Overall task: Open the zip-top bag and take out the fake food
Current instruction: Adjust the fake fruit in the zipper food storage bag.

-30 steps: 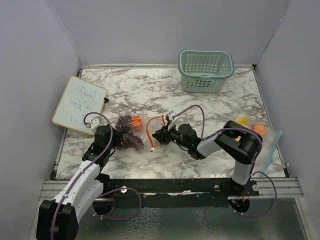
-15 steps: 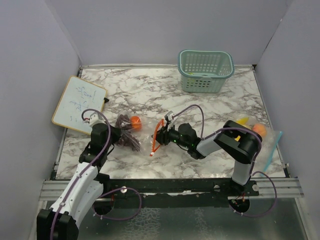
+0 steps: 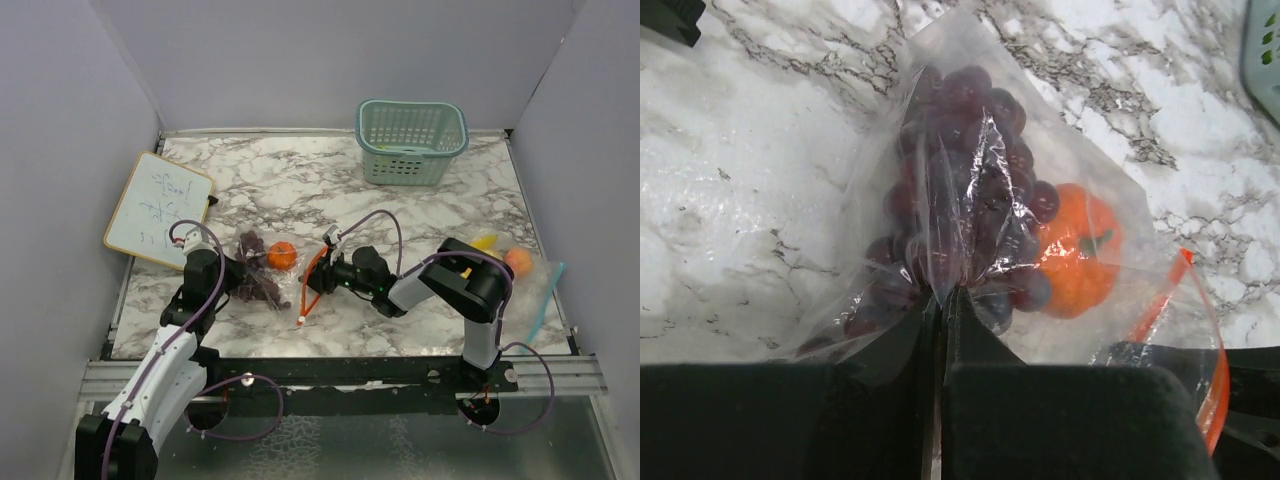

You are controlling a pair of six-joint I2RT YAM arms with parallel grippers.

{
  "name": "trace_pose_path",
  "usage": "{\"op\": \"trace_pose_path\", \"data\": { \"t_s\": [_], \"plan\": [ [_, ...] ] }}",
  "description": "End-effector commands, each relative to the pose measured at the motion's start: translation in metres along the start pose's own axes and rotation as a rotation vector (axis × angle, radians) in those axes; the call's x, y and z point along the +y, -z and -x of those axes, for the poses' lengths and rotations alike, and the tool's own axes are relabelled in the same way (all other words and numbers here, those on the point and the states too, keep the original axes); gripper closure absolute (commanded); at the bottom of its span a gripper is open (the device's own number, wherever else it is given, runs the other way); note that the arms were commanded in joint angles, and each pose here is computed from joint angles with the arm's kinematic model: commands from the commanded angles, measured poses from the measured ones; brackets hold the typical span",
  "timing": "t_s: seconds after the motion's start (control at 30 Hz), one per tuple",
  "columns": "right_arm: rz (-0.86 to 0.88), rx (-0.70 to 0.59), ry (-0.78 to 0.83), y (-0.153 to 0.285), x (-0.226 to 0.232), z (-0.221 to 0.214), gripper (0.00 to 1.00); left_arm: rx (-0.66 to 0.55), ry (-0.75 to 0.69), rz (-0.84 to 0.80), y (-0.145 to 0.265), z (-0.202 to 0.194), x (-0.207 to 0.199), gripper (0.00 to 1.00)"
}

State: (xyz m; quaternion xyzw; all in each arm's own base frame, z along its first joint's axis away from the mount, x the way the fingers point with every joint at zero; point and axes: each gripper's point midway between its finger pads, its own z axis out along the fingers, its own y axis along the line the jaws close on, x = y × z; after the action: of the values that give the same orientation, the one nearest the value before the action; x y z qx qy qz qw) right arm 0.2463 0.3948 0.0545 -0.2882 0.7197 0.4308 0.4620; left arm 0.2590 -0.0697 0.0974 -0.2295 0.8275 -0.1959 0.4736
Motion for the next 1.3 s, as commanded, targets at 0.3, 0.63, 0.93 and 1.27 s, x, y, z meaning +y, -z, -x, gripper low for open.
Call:
{"op": "trace_pose_path", "data": {
  "t_s": [0.3, 0.63, 0.93, 1.27],
  "plan": [
    [0.118, -0.075, 0.011, -0.007, 0.023, 0.029, 0.57, -0.025, 0.017, -0.026, 0.000, 0.009, -0.009, 1.00],
    [0.128, -0.076, -0.011, -0.011, 0.023, 0.025, 0.57, -0.073, -0.034, -0.129, 0.023, 0.043, -0.045, 1.00],
    [0.121, -0.035, -0.019, -0.012, 0.020, 0.014, 0.57, 0.021, 0.003, -0.043, 0.001, -0.002, -0.009, 1.00],
    [0.120, -0.019, -0.004, -0.001, 0.021, 0.006, 0.52, 0.028, -0.013, 0.015, -0.002, -0.009, 0.007, 1.00]
  ]
}}
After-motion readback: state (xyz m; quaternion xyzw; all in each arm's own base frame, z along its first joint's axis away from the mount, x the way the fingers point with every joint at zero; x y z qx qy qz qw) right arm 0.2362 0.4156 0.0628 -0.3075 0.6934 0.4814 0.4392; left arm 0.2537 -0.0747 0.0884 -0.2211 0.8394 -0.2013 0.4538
